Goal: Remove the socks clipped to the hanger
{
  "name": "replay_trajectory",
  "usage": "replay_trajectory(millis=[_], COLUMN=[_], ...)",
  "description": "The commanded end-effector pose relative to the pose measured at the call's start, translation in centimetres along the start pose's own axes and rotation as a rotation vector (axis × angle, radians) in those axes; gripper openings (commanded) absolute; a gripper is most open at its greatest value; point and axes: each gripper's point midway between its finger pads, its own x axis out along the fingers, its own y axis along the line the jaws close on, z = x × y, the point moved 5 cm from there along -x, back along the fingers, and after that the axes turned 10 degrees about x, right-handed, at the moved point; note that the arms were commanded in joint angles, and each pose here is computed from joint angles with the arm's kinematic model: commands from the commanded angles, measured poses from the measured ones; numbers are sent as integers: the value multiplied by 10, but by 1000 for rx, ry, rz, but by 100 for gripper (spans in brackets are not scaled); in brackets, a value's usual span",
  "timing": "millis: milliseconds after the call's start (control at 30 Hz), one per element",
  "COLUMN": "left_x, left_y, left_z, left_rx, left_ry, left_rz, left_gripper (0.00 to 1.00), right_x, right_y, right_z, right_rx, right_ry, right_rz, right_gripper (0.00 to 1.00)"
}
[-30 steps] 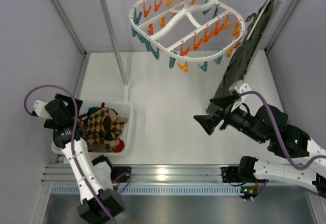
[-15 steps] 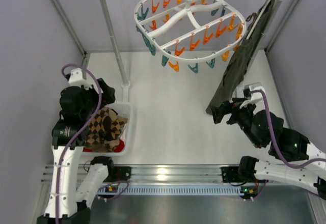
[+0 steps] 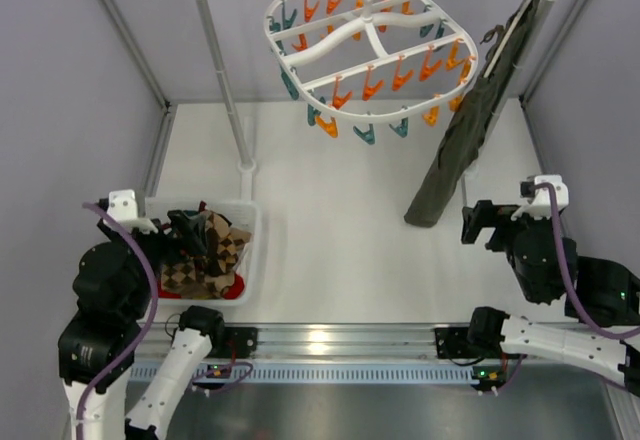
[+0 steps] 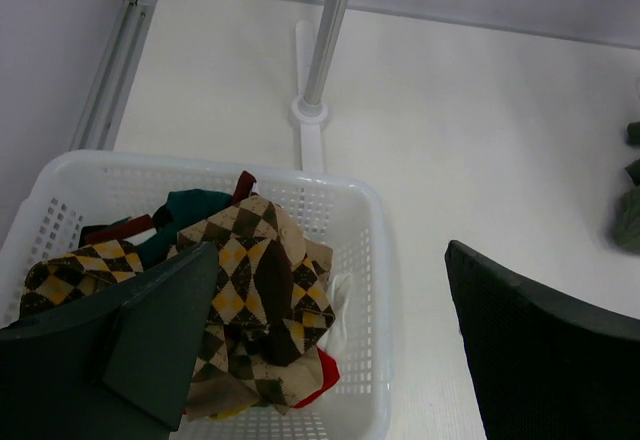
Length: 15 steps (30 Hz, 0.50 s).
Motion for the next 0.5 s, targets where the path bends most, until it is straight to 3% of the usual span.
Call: replay_trajectory(millis=[0, 467], left_x=[-14, -27], left_y=[2, 8], left_z=[-12, -14], left_rx=[43, 60], left_ry=[38, -8], left_rz=[-21, -23], left_gripper=[98, 99], right_x=[-11, -22], right_y=[-25, -45], right_z=[9, 15], right_rx=[12, -13], right_ry=[-20, -25], right_rz=[-50, -55], right_gripper=[99, 100])
